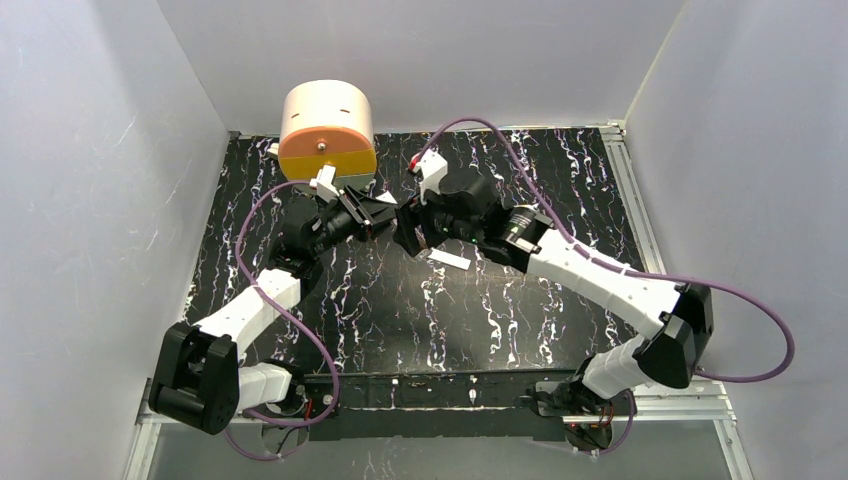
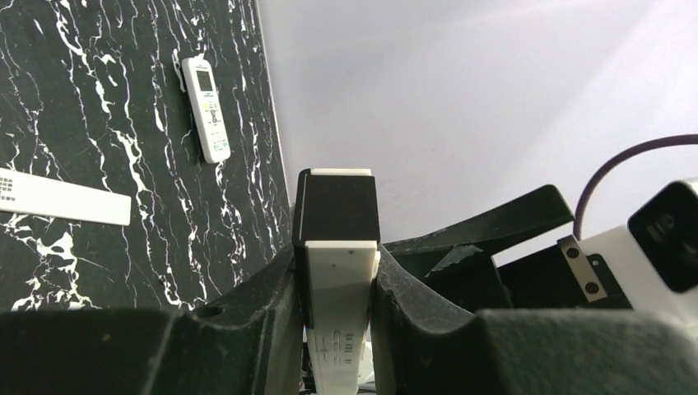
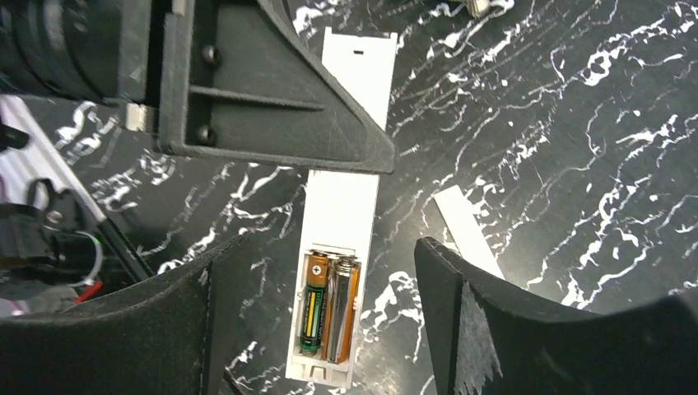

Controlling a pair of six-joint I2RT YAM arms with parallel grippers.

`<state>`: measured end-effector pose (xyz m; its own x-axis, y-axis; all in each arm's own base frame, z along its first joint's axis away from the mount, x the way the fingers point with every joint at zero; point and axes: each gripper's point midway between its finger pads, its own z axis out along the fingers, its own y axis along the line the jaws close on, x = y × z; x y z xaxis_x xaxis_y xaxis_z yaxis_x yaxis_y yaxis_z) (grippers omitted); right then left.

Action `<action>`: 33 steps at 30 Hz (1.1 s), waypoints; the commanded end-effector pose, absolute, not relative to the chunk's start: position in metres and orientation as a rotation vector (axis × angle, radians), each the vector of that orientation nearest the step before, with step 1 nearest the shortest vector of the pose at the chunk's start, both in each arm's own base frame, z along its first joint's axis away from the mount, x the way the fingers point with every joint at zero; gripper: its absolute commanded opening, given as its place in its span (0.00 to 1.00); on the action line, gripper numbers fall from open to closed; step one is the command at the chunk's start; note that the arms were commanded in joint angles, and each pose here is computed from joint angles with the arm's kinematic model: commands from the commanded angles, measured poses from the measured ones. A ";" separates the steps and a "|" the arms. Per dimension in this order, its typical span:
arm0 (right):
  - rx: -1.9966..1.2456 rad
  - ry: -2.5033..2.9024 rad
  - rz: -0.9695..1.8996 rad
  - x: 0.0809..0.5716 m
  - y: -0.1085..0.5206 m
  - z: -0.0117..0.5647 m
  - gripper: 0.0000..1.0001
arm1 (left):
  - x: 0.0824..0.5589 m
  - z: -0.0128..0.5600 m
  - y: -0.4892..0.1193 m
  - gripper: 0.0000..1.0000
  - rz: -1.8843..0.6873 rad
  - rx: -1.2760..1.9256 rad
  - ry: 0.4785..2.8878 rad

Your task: Load the batteries into the remote control

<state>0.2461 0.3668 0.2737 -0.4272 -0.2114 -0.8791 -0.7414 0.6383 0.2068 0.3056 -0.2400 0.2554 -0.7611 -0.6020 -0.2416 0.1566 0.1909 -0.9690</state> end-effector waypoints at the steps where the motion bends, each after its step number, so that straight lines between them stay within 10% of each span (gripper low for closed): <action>1: -0.817 1.930 0.579 0.254 0.362 0.279 0.78 | 0.304 0.285 -0.237 0.00 -1.623 -0.345 1.802; 12: -0.843 1.928 0.564 0.257 0.380 0.269 0.40 | 0.300 0.281 -0.236 0.02 -1.614 -0.347 1.818; 22: -0.971 1.951 0.510 0.251 0.375 0.240 0.18 | 0.295 0.245 -0.215 0.74 -1.414 -0.439 1.947; 33: -1.380 2.034 0.562 0.198 0.350 0.151 0.14 | 0.295 0.214 -0.104 0.89 -0.620 -0.631 2.054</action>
<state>0.2186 0.3559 0.1678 -0.3531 -0.5927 -0.7239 -0.8630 0.5051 0.0075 0.3005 -0.1492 0.2139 -0.5645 -0.7043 -0.4306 -0.1172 0.5847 -0.8027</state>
